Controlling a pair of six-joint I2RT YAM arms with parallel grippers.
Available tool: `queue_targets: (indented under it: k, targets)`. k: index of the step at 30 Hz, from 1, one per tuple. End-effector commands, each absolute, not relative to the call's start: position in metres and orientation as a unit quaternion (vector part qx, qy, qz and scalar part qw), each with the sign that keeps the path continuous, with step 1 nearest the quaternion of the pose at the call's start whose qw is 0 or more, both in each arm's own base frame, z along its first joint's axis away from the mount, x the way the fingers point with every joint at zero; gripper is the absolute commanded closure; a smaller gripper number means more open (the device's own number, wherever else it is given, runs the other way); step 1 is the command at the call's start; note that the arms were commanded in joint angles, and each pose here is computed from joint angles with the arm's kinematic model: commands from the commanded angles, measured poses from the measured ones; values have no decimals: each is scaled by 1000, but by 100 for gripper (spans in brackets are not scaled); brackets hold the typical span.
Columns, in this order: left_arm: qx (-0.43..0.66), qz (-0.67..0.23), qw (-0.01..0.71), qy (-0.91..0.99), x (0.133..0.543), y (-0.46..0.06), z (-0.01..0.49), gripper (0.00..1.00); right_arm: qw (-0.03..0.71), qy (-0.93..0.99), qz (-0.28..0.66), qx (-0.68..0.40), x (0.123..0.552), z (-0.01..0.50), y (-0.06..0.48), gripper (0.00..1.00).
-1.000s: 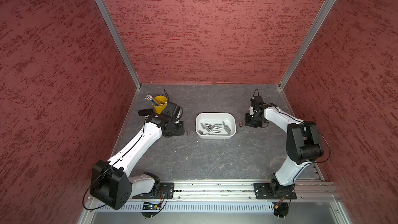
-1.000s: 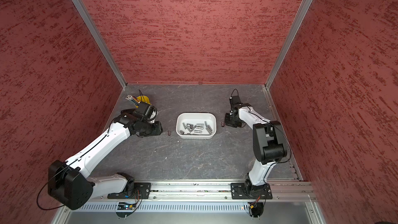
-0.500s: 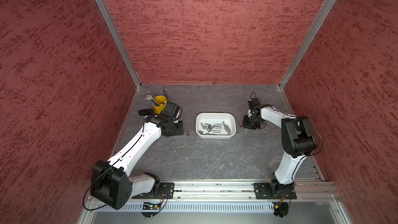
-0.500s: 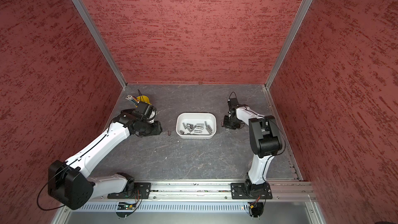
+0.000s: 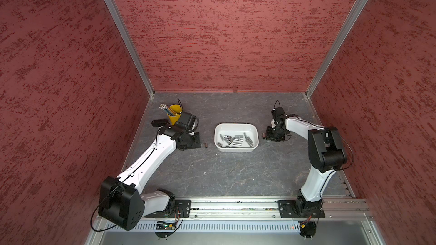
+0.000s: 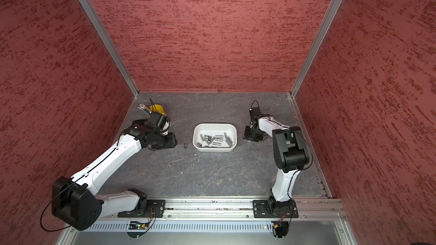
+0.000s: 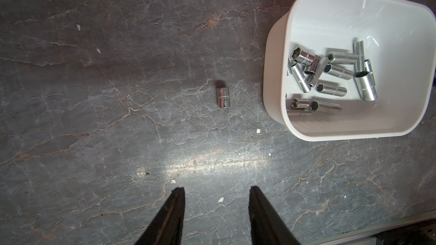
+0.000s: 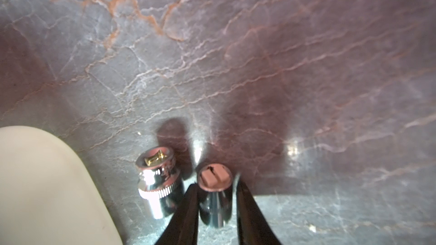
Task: Take out the socket from the storage box
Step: Place the socket head at the center of the board.
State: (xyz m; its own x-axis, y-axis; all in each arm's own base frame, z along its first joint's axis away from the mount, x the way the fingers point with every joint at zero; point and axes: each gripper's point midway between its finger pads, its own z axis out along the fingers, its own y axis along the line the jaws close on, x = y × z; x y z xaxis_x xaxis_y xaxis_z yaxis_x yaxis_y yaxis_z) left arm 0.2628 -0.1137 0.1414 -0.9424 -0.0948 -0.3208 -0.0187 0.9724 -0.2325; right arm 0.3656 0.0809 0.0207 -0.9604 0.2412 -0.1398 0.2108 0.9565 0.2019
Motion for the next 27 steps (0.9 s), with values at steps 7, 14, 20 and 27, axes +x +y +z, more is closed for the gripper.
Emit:
queue_targets:
  k: [7, 14, 20, 27]
  targets:
    - [-25, -121, 174, 977, 262, -114, 144, 53, 99, 984, 93, 116, 371, 35, 80, 65]
    - [-25, -128, 182, 975, 266, -117, 150, 53, 135, 978, 103, 119, 367, 72, 79, 62]
    - [-9, -153, 194, 969, 284, -142, 174, 52, 168, 972, 116, 115, 351, 89, 80, 61]
    - [67, -145, 183, 970, 320, -214, 173, 51, 221, 960, 147, 92, 327, 102, 98, 63]
